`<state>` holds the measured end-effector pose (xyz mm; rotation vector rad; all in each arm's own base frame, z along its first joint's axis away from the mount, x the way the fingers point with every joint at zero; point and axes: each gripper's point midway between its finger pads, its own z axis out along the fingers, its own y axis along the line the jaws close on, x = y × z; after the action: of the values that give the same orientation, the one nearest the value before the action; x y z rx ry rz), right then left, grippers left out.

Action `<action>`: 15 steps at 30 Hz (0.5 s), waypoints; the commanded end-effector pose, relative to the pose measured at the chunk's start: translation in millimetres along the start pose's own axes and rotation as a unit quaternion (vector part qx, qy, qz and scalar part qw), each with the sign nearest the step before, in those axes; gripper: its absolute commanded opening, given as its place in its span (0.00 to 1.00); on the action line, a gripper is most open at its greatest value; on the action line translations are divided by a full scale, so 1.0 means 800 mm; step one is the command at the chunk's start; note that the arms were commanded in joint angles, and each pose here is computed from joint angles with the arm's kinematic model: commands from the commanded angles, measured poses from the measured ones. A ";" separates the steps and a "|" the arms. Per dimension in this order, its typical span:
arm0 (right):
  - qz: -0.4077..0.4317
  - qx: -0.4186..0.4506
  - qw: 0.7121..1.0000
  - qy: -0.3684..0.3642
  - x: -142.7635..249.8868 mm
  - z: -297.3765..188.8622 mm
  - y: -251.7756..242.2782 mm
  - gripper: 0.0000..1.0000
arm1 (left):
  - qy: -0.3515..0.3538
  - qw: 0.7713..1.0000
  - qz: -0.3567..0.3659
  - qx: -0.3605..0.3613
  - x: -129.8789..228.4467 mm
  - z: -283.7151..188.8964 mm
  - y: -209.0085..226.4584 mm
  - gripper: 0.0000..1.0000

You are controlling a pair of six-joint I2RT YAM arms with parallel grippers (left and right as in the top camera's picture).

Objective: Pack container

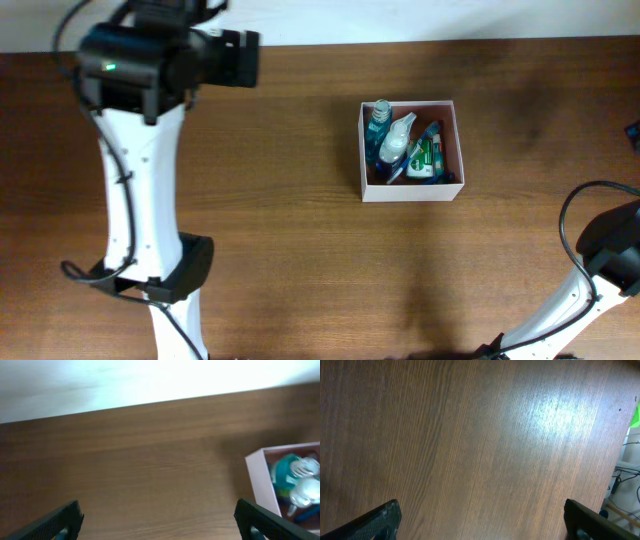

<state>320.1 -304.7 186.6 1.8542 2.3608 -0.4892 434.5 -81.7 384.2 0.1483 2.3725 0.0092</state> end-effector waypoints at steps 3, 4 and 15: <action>0.004 0.003 1.000 -0.012 -0.002 -0.009 -0.005 0.99 | -0.040 0.998 -0.024 -0.043 -0.008 -0.048 0.049 0.99; 0.004 0.003 1.000 -0.012 -0.002 -0.009 -0.005 0.99 | -0.046 0.997 -0.030 -0.063 -0.008 -0.056 0.063 0.99; 0.004 0.003 1.000 -0.012 -0.002 -0.009 -0.005 0.99 | -0.074 0.983 -0.087 -0.144 0.006 -0.121 0.150 0.99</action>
<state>320.1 -304.7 186.6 1.8542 2.3608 -0.4892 393.5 23.3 445.3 -0.1455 2.2248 0.2006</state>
